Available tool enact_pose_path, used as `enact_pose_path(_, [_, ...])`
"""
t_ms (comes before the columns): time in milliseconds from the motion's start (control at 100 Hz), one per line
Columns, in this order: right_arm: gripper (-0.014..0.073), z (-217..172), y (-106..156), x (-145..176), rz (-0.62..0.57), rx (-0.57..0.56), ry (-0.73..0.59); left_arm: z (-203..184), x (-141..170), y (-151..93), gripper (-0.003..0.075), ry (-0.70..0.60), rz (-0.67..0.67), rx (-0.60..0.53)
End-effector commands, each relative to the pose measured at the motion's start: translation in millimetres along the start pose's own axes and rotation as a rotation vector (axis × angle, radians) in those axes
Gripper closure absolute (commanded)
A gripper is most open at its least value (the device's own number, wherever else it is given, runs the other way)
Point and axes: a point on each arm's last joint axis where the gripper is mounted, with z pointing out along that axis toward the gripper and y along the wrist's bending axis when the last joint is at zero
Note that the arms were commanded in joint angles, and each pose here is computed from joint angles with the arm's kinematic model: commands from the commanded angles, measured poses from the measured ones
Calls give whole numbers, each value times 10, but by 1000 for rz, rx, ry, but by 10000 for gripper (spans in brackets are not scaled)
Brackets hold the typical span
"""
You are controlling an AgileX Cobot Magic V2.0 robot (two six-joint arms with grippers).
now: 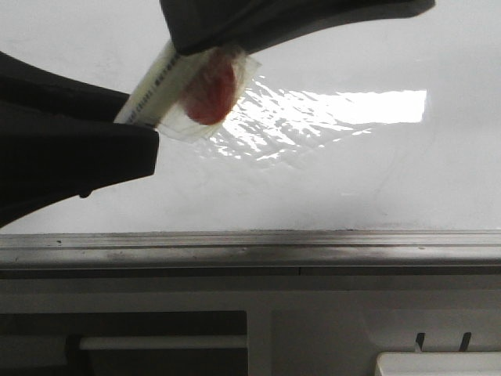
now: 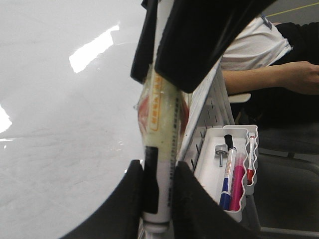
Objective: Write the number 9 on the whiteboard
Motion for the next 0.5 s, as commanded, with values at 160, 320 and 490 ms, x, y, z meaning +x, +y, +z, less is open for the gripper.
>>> enact_pose_path(160, [647,-71,7,-176,-19,5,-104,-8,-163,18,514,-116,-8,4])
enact_pose_path(320, [646,-71,1,-165,-14,6,-86,-70,-223,55,453,-126,-39,-48])
enact_pose_path(490, [646,-105,-77,-274,15,40,-131,-224,-321,109,454,-116,-59,-149])
